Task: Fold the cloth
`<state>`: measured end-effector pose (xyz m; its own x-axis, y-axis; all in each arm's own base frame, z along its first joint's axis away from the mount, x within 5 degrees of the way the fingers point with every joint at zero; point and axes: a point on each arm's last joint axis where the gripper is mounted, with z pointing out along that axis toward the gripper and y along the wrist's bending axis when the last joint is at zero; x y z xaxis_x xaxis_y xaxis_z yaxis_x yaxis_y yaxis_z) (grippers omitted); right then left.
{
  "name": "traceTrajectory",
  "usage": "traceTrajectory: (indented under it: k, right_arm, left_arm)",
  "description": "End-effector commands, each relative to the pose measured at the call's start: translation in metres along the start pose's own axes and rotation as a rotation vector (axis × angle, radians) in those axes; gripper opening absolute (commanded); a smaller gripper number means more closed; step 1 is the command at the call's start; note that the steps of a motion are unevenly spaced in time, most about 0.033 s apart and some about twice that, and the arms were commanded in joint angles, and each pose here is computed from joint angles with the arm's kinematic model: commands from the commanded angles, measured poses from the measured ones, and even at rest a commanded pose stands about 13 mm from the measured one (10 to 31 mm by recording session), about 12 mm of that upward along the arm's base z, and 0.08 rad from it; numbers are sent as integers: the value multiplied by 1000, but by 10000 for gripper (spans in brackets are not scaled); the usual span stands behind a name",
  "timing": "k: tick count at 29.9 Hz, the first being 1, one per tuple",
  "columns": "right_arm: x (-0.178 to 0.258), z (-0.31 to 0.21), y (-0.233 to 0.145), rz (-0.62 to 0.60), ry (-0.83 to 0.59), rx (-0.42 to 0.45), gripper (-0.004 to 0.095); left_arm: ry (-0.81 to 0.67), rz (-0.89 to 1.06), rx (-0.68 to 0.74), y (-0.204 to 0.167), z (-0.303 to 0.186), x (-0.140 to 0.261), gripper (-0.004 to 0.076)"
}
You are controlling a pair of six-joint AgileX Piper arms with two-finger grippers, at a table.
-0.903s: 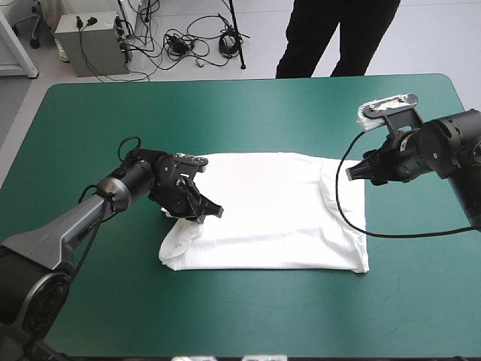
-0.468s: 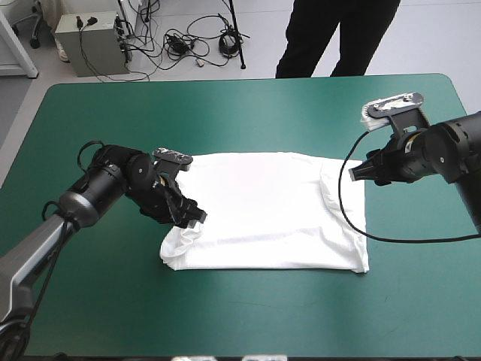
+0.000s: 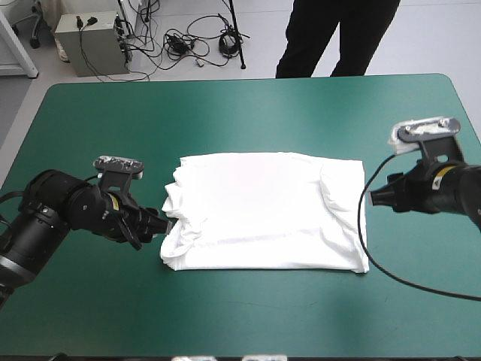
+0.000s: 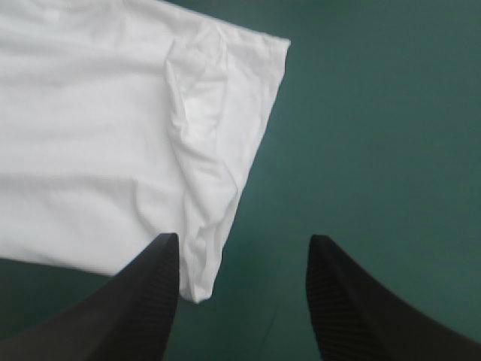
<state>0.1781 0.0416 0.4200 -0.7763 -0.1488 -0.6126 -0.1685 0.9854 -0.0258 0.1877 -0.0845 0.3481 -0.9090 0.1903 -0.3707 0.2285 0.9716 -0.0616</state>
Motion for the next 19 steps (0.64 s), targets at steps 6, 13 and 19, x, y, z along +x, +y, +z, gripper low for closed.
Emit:
traceTrajectory:
  k: [6, 13, 19]
  right_arm:
    - [46, 28, 1, 31, 18, -13, 496]
    - [48, 33, 1, 25, 8, -12, 496]
    - [48, 33, 0, 21, 3, -4, 496]
  left_arm:
    - [-18, -51, 77, -4, 46, 21, 463]
    - [16, -11, 71, -16, 74, 20, 463]
    - [84, -12, 13, -19, 105, 12, 463]
